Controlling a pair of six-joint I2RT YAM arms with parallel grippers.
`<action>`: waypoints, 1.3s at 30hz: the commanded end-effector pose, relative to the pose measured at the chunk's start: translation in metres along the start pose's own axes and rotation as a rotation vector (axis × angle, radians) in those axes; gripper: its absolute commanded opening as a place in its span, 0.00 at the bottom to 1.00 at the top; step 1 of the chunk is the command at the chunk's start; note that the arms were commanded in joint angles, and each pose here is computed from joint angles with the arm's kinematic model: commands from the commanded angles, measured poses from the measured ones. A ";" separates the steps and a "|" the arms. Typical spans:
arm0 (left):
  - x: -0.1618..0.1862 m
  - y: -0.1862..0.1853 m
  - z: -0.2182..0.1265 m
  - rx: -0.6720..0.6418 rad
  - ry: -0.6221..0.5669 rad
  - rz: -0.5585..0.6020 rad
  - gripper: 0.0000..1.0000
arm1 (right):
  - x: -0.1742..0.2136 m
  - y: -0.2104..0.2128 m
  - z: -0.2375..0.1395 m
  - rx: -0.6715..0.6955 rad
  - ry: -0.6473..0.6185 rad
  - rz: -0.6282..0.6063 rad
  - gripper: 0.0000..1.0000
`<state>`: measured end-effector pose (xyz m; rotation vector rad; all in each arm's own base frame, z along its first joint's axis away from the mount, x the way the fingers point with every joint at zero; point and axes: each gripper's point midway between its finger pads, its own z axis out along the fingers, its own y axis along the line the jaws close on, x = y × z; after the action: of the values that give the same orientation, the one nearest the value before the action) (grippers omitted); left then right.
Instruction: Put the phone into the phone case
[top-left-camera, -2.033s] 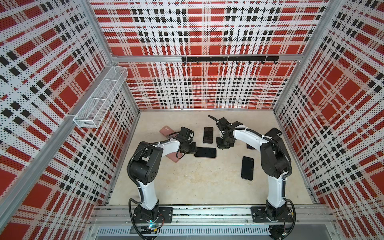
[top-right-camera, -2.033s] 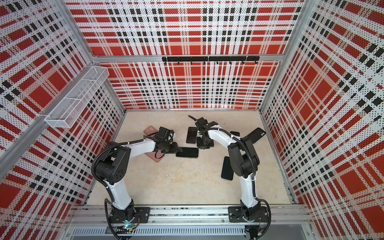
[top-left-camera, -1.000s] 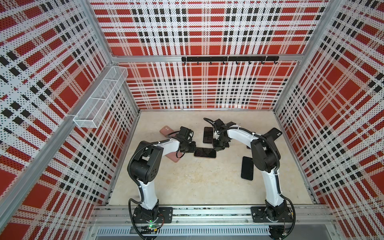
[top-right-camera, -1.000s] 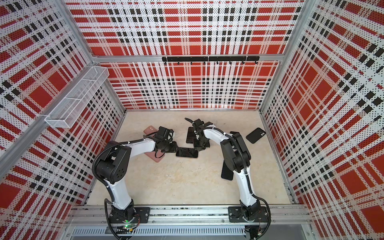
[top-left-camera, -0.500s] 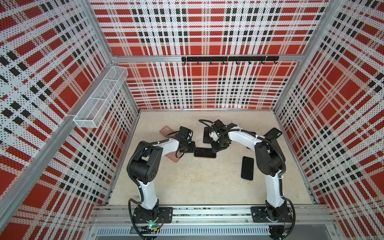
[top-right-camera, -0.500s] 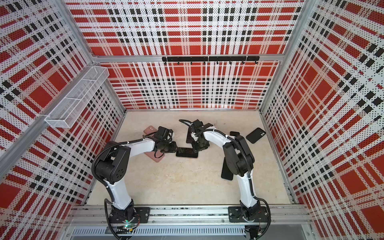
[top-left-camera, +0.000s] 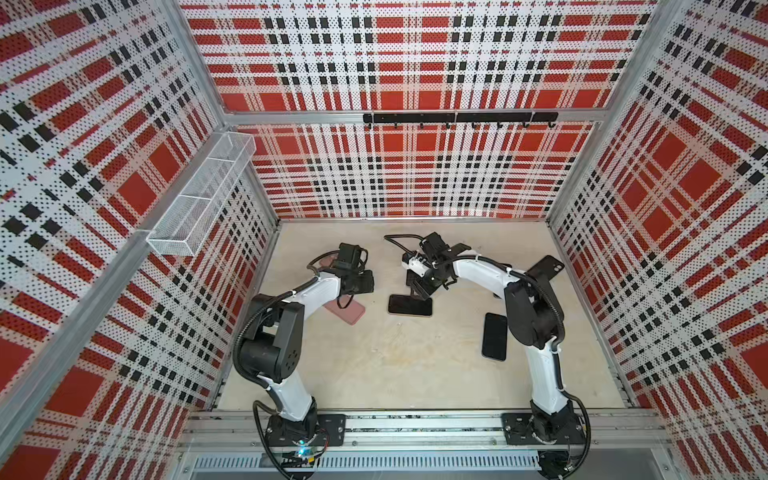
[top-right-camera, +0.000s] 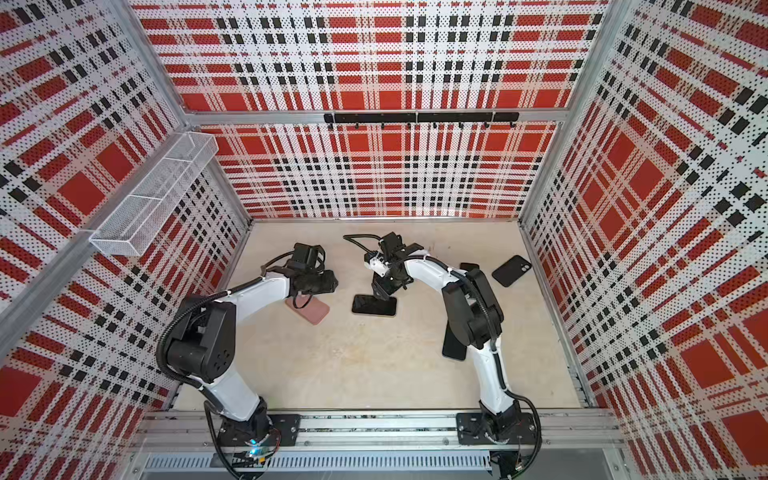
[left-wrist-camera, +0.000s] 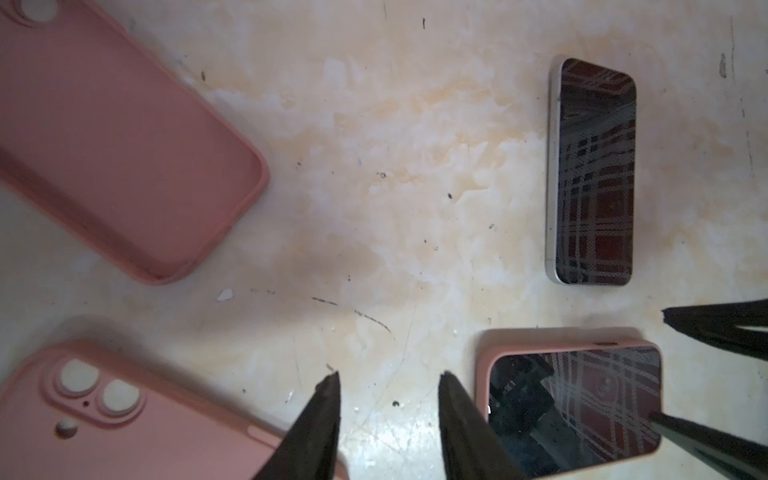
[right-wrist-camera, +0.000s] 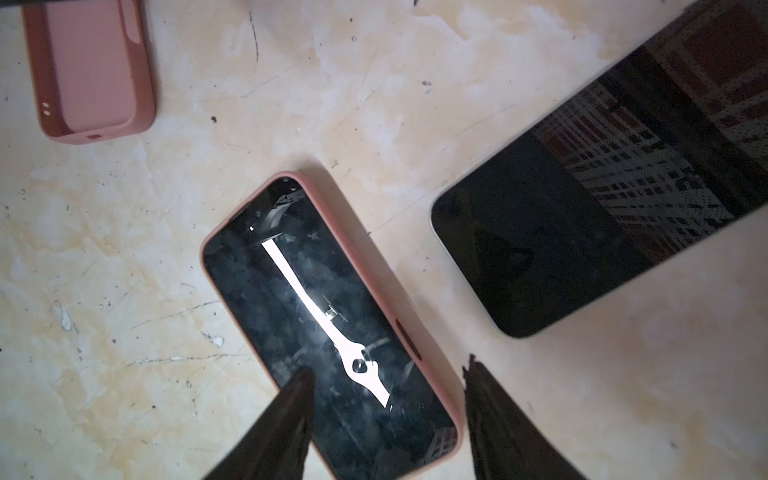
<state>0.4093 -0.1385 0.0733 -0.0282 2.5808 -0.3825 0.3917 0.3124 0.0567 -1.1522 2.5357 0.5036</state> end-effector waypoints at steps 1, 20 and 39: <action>-0.006 0.003 -0.010 -0.015 -0.022 0.015 0.43 | 0.002 0.004 0.010 -0.052 -0.001 -0.003 0.62; -0.012 -0.002 -0.020 0.006 -0.046 0.019 0.42 | 0.064 0.063 0.007 -0.114 0.083 0.087 0.63; -0.032 0.020 -0.038 -0.015 -0.108 -0.034 0.42 | 0.050 0.092 0.011 0.307 0.070 0.364 1.00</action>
<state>0.4177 -0.1107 0.1007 -0.1028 2.5111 -0.3609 0.2957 0.3386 0.0540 -0.7050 2.7303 0.2055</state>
